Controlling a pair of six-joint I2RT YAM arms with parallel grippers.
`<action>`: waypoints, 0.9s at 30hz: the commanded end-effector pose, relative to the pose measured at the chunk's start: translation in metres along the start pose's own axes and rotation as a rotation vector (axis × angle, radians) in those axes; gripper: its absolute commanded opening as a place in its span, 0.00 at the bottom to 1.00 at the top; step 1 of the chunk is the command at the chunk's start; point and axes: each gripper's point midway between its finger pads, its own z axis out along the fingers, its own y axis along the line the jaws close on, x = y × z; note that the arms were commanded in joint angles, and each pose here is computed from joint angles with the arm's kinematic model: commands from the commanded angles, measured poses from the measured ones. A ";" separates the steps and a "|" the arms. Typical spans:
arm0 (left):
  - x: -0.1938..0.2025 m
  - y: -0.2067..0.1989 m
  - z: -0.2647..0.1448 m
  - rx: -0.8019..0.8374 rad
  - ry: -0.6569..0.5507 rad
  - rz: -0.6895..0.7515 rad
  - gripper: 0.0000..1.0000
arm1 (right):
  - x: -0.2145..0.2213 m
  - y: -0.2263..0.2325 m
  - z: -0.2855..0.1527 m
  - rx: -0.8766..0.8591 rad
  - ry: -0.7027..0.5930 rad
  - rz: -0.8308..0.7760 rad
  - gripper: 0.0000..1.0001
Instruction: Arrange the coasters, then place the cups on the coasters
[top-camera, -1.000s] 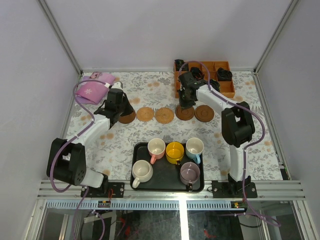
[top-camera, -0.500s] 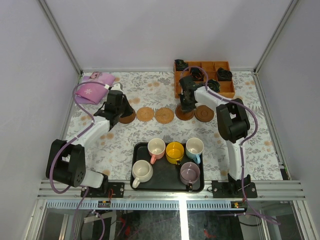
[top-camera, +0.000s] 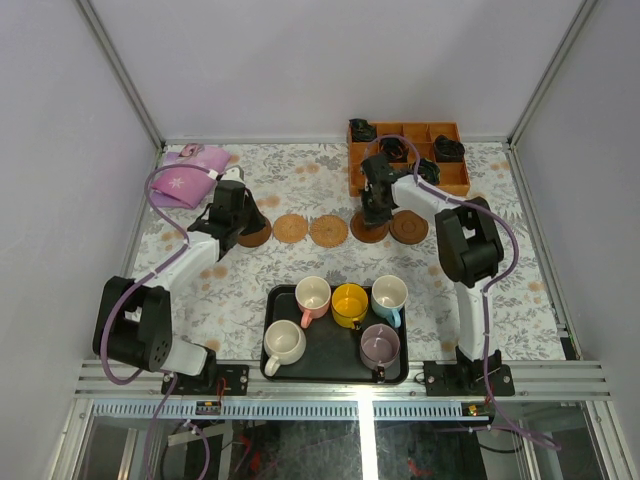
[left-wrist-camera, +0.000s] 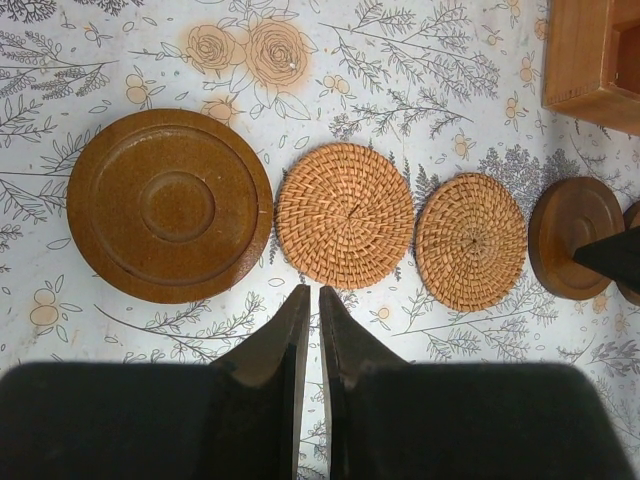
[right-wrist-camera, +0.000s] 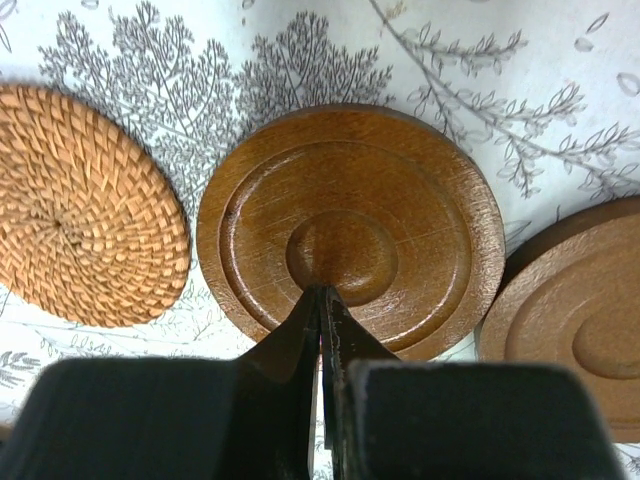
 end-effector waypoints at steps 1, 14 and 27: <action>-0.010 -0.003 0.004 0.017 -0.041 -0.017 0.07 | 0.016 0.003 -0.013 -0.029 0.037 0.027 0.00; -0.008 0.001 0.007 0.003 -0.035 -0.018 0.07 | 0.006 0.008 -0.019 -0.042 0.016 0.013 0.00; -0.022 -0.003 0.004 0.009 -0.065 -0.012 0.07 | -0.068 0.009 -0.072 0.002 -0.227 -0.007 0.02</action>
